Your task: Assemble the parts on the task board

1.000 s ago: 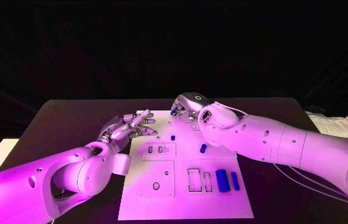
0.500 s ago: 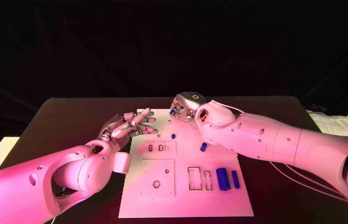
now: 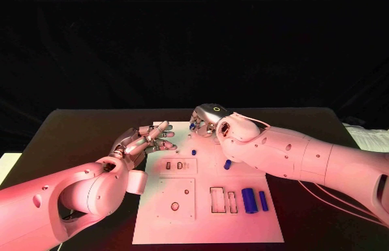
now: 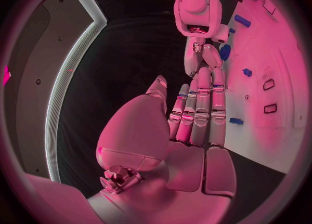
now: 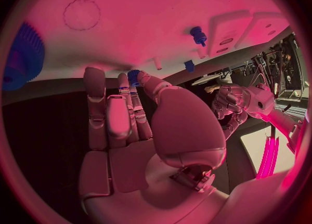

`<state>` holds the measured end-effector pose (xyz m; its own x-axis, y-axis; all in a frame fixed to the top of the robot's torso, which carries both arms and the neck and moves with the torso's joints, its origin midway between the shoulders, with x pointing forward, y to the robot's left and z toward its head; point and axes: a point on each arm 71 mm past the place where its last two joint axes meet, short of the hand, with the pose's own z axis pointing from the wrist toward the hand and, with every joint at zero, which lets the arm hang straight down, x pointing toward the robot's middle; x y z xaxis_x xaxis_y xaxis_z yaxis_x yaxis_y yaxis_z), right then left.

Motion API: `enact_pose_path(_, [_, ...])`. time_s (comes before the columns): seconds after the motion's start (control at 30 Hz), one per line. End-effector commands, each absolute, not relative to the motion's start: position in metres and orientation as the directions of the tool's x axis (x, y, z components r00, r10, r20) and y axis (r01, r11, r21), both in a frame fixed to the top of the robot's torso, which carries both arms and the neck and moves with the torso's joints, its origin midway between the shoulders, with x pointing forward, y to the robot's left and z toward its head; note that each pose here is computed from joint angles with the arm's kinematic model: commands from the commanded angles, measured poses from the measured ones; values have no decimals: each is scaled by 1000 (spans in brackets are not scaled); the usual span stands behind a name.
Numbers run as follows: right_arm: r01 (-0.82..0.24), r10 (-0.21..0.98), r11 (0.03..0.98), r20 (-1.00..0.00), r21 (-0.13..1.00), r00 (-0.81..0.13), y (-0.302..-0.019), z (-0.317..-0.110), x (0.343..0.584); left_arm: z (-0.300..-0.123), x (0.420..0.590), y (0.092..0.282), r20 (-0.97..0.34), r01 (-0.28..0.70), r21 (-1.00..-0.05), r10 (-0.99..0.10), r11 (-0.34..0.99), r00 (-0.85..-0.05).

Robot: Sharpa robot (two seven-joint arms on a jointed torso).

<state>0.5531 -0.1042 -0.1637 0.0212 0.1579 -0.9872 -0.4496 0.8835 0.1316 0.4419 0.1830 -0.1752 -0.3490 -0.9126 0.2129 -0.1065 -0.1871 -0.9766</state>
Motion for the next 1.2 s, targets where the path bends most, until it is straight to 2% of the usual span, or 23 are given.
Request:
enact_pose_path(0.03, [-430,144,895,-989,119,27,-105,-164,554,-173,441,180,224,-106,-974,-902,-198,-370])
enact_pose_path(0.3, [-430,201,890,-976,148,79,-114,-158,549,-173,442,181,223,-106,-975,-902,-197,-369])
enact_pose_path(0.6, [-416,272,885,-958,210,94,-150,-144,530,-174,444,188,217,-105,-976,-909,-192,-356])
enact_pose_path(0.77, [-347,352,880,-936,324,19,-184,-131,519,-175,444,190,221,-109,-975,-910,-194,-352])
enact_pose_path(0.93, [-257,388,883,-919,394,-74,-215,-128,514,-175,444,191,222,-111,-974,-909,-195,-351])
enact_pose_path(1.2, [-175,361,906,-920,385,-153,-239,-134,518,-175,444,190,224,-114,-974,-908,-196,-354])
